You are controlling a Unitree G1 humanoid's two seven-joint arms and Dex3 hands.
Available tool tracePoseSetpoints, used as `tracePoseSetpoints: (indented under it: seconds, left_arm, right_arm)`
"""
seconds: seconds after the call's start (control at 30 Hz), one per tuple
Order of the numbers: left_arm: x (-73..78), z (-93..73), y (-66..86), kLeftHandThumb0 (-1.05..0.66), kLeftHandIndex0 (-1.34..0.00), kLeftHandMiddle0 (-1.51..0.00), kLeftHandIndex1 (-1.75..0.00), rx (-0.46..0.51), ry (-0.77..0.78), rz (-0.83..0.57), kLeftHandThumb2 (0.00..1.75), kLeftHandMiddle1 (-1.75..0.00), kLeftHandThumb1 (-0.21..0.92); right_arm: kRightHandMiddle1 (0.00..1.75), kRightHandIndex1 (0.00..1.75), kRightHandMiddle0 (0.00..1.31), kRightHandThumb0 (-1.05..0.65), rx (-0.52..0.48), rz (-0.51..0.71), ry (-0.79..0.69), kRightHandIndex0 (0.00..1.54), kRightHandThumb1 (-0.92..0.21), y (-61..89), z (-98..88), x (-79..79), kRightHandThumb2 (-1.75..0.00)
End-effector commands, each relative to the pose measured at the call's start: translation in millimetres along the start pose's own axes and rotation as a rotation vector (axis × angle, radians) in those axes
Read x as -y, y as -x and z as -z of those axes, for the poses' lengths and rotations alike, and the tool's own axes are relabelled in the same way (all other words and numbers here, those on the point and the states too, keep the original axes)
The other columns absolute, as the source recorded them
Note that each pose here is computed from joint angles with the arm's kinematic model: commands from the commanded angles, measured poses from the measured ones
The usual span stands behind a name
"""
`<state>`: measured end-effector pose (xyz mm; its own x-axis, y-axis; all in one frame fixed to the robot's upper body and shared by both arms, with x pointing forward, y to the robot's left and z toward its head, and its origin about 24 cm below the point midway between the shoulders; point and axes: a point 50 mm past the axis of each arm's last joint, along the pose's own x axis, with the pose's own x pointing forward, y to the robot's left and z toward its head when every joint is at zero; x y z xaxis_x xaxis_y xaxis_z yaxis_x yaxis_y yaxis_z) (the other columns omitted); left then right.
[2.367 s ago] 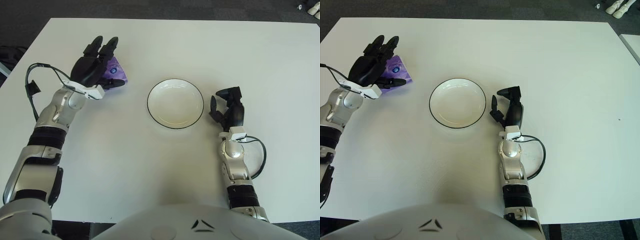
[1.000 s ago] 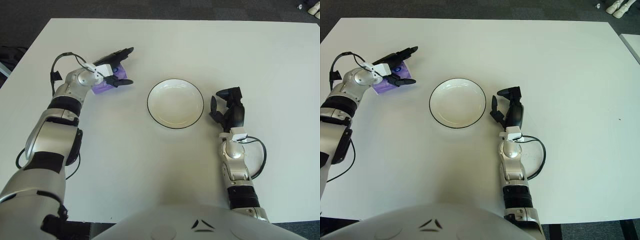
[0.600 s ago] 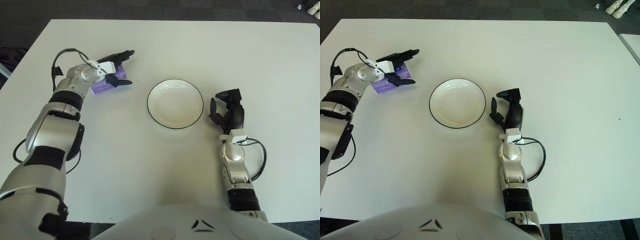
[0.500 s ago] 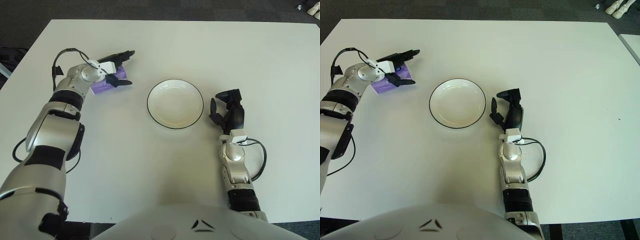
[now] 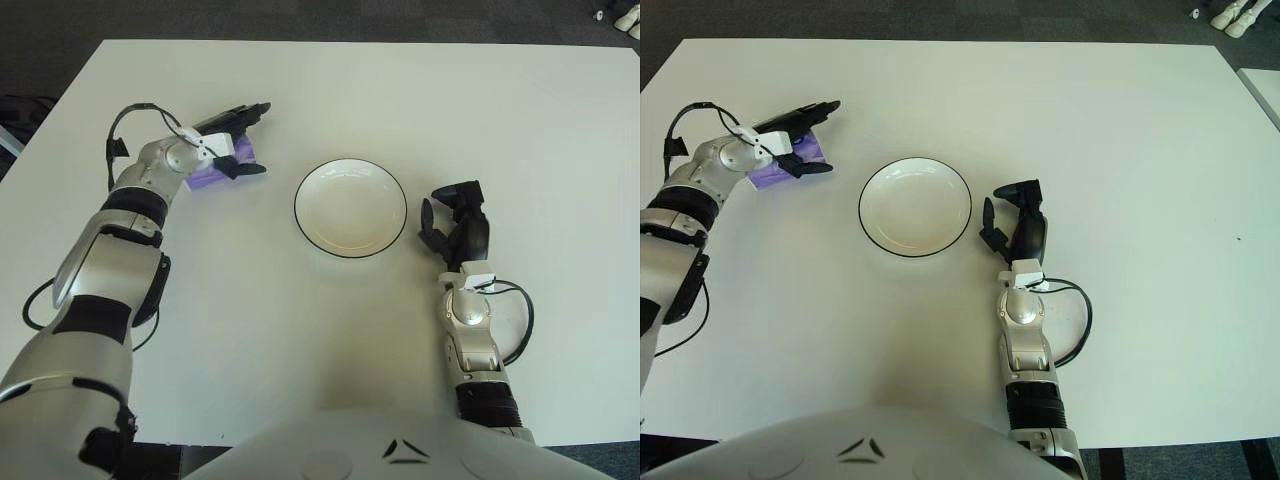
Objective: Put the tissue paper into the plate.
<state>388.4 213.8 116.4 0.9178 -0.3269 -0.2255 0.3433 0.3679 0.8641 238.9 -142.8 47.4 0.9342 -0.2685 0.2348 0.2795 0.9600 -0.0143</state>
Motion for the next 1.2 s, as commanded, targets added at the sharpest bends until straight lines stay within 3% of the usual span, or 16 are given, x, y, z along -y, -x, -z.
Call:
tracePoseSetpoints:
  seconds: [0.0, 0.23, 0.43, 0.87, 1.17]
  left_arm:
    - [62.5, 26.2, 10.4, -0.80, 0.00, 0.00, 0.00, -0.097, 0.049, 0.178, 0.75, 0.00, 0.46]
    - [58.4, 22.7, 12.3, -0.85, 0.00, 0.00, 0.00, -0.043, -0.036, 0.105, 0.77, 0.00, 0.45]
    - [40.2, 19.2, 15.0, -0.90, 0.00, 0.00, 0.00, 0.006, -0.092, 0.029, 0.76, 0.00, 0.47]
    - [10.7, 9.7, 35.8, -0.99, 0.00, 0.00, 0.00, 0.184, -0.077, -0.139, 0.64, 0.00, 0.56]
    - [-3.6, 8.7, 49.6, -1.02, 0.00, 0.00, 0.00, 0.233, -0.067, -0.203, 0.63, 0.00, 0.58]
  right_arm:
    - [1.75, 1.27, 0.31, -0.37, -0.139, 0.006, 0.040, 0.61, -0.72, 16.8, 24.1, 7.8, -0.81]
    - [1.75, 1.27, 0.30, -0.37, -0.134, 0.009, 0.042, 0.61, -0.73, 15.7, 24.1, 8.1, -0.80]
    - [1.75, 1.27, 0.31, -0.37, -0.143, 0.011, 0.044, 0.60, -0.72, 15.0, 24.5, 7.8, -0.81]
    - [1.75, 1.27, 0.31, -0.37, -0.145, 0.001, 0.047, 0.61, -0.72, 13.9, 24.1, 6.7, -0.81]
    - [1.75, 1.28, 0.31, -0.37, -0.140, -0.004, 0.046, 0.60, -0.72, 13.2, 24.8, 6.6, -0.81]
